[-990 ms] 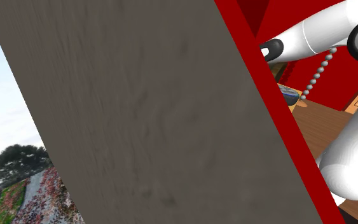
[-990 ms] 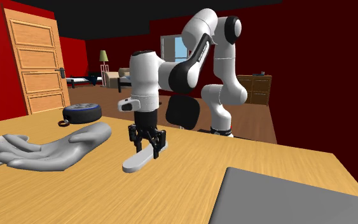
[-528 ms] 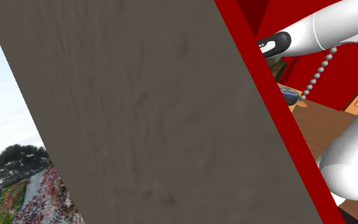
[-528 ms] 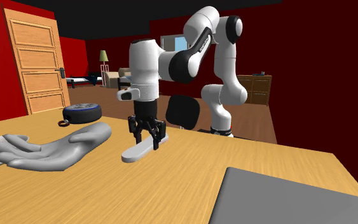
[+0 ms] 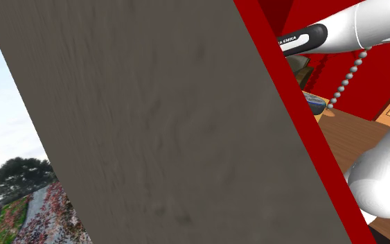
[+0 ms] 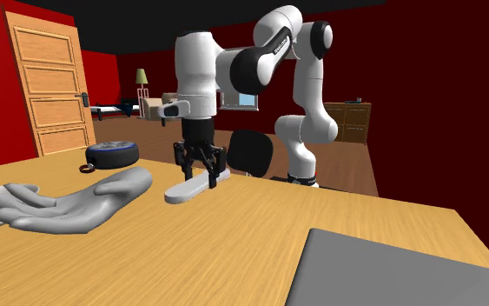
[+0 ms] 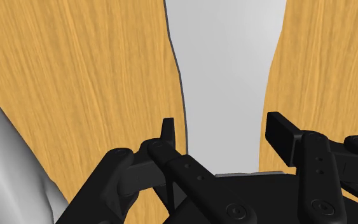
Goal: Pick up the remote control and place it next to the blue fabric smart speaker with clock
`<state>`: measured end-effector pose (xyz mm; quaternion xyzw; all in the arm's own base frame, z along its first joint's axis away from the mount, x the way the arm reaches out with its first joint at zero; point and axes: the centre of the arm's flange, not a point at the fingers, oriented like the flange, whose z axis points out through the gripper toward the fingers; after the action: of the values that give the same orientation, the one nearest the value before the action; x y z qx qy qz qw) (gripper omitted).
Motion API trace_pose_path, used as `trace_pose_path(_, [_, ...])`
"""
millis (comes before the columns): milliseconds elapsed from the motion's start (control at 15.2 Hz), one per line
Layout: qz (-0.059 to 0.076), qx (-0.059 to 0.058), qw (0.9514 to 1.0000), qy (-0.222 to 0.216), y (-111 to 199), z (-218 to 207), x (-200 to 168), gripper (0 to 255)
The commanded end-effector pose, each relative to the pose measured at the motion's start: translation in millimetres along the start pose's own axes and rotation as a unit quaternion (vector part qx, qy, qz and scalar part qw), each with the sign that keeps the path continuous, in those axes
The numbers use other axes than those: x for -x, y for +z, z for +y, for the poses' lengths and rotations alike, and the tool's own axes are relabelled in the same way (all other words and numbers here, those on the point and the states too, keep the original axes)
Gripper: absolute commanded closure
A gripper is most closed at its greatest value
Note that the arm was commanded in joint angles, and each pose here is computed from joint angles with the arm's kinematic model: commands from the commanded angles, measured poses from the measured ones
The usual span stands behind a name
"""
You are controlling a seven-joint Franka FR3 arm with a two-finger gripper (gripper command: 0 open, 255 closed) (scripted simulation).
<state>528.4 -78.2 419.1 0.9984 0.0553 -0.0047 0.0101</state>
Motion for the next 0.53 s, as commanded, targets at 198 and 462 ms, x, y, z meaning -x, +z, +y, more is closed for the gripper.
trace_pose_path(198, [0.000, 0.000, 1.0000, 0.000, -28, 1, 0, 255])
trace_pose_path(462, [0.000, 0.000, 1.0000, 0.000, -49, 1, 0, 255])
